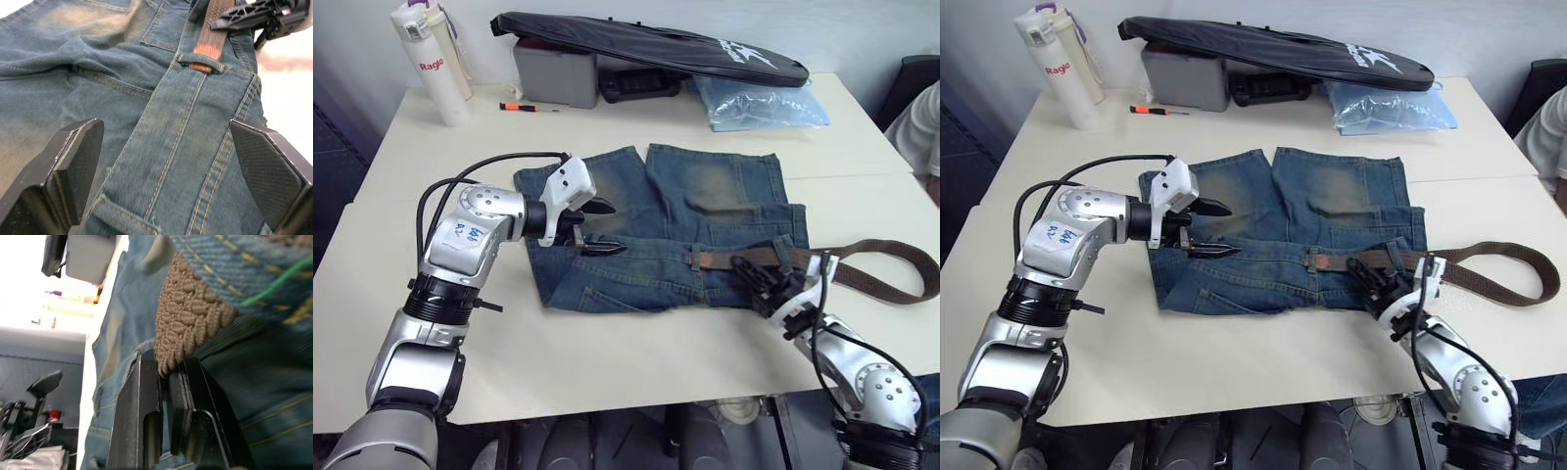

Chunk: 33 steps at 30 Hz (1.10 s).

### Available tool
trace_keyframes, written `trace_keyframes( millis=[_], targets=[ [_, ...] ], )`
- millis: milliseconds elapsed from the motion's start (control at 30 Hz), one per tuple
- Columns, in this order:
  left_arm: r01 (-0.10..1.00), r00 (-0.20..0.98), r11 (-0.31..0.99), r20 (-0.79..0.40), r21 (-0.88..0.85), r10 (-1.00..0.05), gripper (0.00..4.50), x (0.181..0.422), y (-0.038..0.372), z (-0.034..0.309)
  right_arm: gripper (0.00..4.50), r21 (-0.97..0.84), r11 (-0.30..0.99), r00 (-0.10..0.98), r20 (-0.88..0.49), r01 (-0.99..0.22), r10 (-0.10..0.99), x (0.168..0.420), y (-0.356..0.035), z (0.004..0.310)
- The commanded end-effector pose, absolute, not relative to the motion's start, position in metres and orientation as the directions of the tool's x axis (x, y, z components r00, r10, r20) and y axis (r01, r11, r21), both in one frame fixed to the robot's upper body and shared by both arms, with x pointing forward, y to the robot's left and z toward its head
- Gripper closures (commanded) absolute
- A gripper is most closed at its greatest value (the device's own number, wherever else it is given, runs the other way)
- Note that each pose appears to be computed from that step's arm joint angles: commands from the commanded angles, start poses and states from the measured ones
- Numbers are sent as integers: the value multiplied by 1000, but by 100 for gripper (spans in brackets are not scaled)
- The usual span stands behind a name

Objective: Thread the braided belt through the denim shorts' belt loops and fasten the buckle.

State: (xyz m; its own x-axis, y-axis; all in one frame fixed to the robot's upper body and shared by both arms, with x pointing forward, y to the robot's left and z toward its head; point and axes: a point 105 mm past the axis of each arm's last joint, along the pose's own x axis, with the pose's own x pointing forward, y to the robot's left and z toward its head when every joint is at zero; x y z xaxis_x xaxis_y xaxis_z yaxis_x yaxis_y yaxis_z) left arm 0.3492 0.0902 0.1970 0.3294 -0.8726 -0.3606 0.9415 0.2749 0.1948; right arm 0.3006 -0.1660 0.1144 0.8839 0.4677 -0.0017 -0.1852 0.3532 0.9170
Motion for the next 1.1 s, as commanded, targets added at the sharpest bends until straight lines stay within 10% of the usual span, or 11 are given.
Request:
trace_keyframes(
  millis=[33, 433, 633, 1100],
  targets=[
    [935, 326, 249, -339, 251, -882, 0, 348, 83, 211, 448, 915, 319, 834, 34, -248, 550, 297, -134, 125],
    [940, 310, 236, -332, 247, -891, 0, 347, 77, 210, 448, 872, 447, 828, -94, -199, 553, 305, -106, 111],
    [942, 303, 230, -329, 243, -894, 0, 347, 75, 209, 208, 894, 418, 883, -55, -165, 466, 300, -137, 123],
    [944, 289, 210, -329, 254, -899, 0, 348, 71, 208, 208, 897, 419, 947, 0, -142, 321, 302, -181, 147]
  ],
)
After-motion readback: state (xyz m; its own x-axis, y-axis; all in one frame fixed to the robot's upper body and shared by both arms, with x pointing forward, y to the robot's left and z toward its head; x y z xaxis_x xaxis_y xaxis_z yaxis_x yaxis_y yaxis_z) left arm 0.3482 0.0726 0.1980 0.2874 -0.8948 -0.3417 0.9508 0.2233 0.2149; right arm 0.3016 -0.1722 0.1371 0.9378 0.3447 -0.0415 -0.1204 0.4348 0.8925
